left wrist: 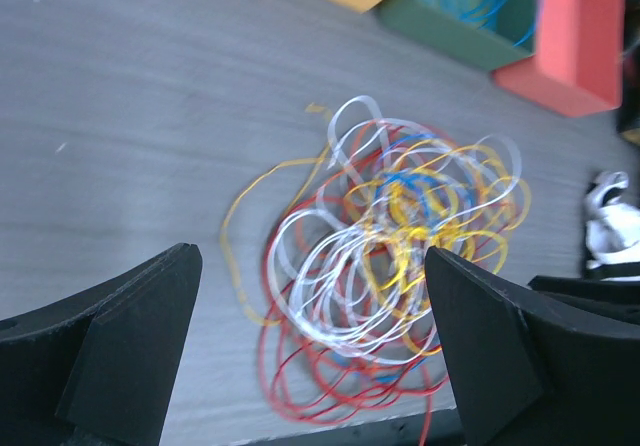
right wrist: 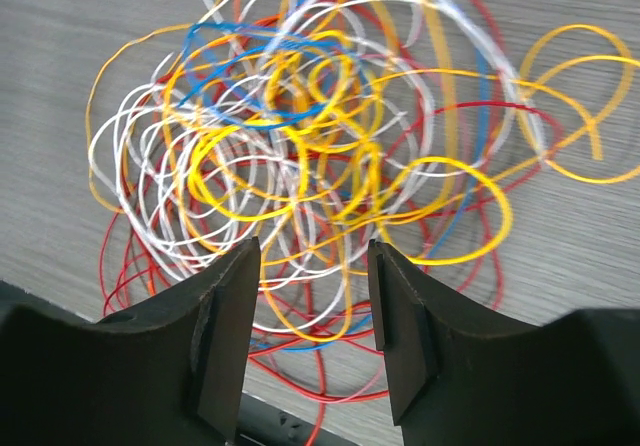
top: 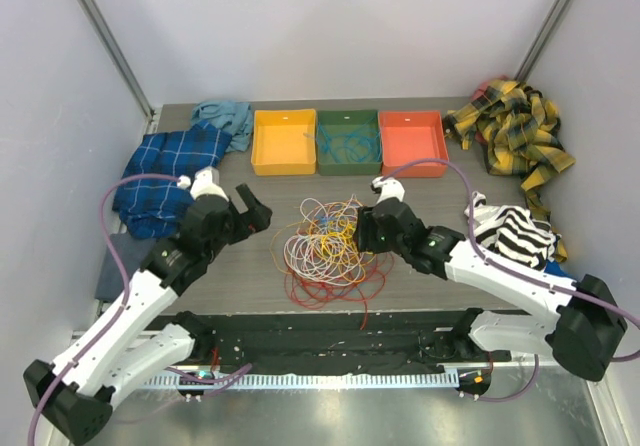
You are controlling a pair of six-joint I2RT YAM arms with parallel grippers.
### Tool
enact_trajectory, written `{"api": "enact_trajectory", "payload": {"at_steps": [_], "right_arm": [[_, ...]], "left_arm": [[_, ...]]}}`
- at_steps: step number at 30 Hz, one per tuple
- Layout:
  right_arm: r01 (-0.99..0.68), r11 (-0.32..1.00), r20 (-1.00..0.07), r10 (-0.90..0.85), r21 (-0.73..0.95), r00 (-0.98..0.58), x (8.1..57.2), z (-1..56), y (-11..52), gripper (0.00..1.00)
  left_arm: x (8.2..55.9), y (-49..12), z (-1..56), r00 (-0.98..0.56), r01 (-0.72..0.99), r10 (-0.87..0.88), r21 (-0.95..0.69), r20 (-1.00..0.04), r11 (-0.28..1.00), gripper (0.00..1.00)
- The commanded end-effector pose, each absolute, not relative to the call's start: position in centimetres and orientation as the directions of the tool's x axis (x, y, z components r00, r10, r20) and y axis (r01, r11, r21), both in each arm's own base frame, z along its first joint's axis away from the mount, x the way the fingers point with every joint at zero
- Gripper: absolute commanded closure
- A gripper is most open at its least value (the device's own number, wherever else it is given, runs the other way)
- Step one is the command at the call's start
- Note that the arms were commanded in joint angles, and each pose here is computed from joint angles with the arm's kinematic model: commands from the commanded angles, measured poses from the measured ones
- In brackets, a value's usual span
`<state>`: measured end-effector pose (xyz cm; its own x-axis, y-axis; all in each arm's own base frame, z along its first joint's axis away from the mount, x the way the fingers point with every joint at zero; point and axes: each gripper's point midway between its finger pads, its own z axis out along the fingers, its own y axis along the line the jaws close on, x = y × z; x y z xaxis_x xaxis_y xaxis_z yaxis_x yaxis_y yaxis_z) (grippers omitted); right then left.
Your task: Untangle the cables
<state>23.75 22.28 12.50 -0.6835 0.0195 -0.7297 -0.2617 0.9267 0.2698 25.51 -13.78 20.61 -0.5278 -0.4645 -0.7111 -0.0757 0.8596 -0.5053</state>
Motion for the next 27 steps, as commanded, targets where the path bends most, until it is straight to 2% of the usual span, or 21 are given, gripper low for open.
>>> {"api": "enact_trajectory", "payload": {"at_steps": [1, 5, 10, 19, 24, 26, 27], "right_arm": [[-0.324, 0.903, -0.769, 0.011, 0.282, -0.639, 24.1, 14.5, 25.9, 0.46], [-0.289, 0.917, -0.773, 0.032, 0.275, -0.633, 24.6, 14.1, 27.2, 0.45], [-0.232, 0.923, -0.788, 0.109, 0.306, -0.605, 27.6, 14.9, 28.3, 0.4], [-0.175, 0.935, -0.765, 0.135, 0.31, -0.629, 31.0, 12.8, 30.0, 0.41], [-0.139, 0.945, -0.767, 0.147, 0.295, -0.625, 32.4, 12.1, 29.7, 0.46], [-0.132, 0.947, -0.771, 0.151, 0.292, -0.619, 32.7, 12.2, 29.6, 0.51], [-0.129, 0.948, -0.775, 0.155, 0.292, -0.613, 32.9, 12.3, 29.4, 0.56]], "left_arm": [[24.0, -11.7, 19.8, -0.501, -0.13, -0.486, -0.492, -0.717, 0.861, 0.0], [23.6, -11.6, 18.7, -0.536, -0.145, -0.461, -0.461, -0.707, 0.875, 0.0], [23.3, -11.8, 17.9, -0.561, -0.139, -0.444, -0.45, -0.699, 0.882, 0.0], [22.4, -11.2, 17.7, -0.551, -0.119, -0.438, -0.453, -0.71, 0.884, 0.0], [22.1, -10.8, 17.2, -0.559, -0.119, -0.42, -0.432, -0.714, 0.894, 0.0], [22.0, -10.9, 17.2, -0.56, -0.118, -0.419, -0.432, -0.714, 0.894, 0.0], [22.1, -10.9, 17.3, -0.559, -0.115, -0.42, -0.435, -0.715, 0.893, 0.0]]}}
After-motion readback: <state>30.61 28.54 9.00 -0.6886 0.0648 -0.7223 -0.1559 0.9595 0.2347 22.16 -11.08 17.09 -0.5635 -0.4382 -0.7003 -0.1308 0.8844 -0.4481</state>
